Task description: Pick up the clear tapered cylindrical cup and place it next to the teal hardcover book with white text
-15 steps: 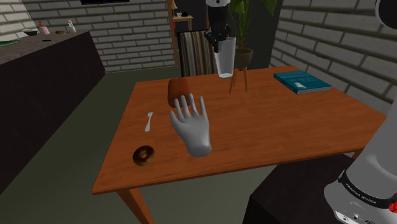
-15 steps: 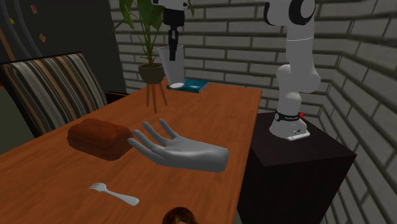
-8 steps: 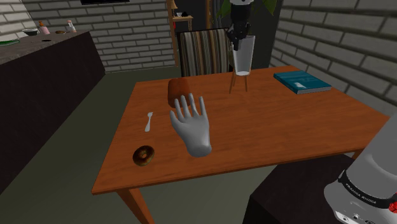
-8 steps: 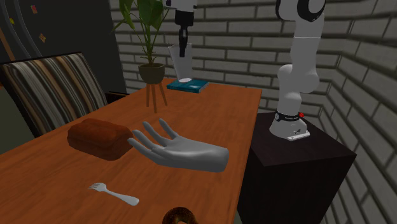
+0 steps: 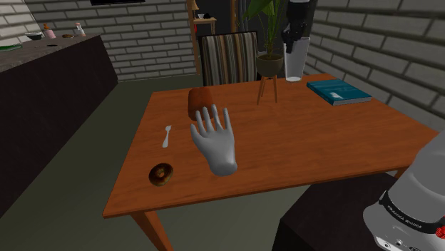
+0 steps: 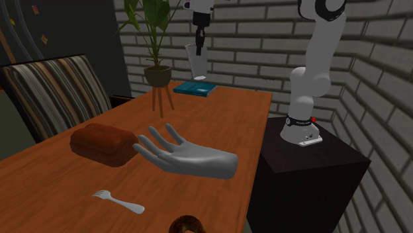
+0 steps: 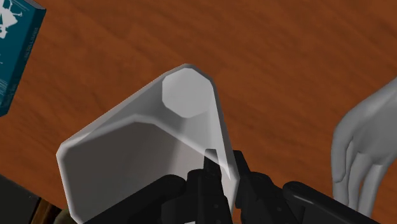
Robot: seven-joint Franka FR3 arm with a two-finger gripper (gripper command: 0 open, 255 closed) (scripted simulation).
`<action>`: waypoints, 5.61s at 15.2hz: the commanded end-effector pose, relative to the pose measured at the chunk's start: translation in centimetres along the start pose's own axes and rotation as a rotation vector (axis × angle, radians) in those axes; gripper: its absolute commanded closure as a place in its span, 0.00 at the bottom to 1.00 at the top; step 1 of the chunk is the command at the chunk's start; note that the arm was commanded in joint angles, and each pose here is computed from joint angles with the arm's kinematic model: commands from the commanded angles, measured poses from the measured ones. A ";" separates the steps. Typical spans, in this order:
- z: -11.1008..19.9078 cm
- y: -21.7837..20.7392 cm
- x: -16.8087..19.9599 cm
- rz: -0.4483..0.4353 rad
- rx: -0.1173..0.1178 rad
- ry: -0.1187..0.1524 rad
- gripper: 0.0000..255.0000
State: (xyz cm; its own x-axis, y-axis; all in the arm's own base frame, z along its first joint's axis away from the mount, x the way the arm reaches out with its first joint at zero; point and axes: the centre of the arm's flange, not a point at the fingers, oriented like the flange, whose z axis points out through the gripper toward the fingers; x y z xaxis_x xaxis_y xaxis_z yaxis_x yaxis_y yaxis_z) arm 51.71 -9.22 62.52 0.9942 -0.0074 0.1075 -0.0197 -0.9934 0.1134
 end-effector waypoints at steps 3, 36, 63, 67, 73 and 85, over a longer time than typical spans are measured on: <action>0.6 4.9 -2.5 -0.001 0.000 0.000 1.00; 7.2 31.2 -17.2 -0.001 0.000 0.000 1.00; 21.3 29.6 -18.7 -0.001 0.000 0.000 1.00; 23.4 29.3 -19.0 -0.001 0.000 0.000 1.00; 24.8 29.2 -19.1 -0.001 0.000 0.000 1.00; 22.2 29.2 -19.1 -0.001 0.000 0.000 0.00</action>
State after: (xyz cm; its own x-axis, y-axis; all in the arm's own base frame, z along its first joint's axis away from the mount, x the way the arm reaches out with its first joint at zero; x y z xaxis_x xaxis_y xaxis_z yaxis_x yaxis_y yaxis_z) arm 34.50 -40.56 40.93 0.9941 -0.0059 0.1083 -0.0182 -0.9934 0.1136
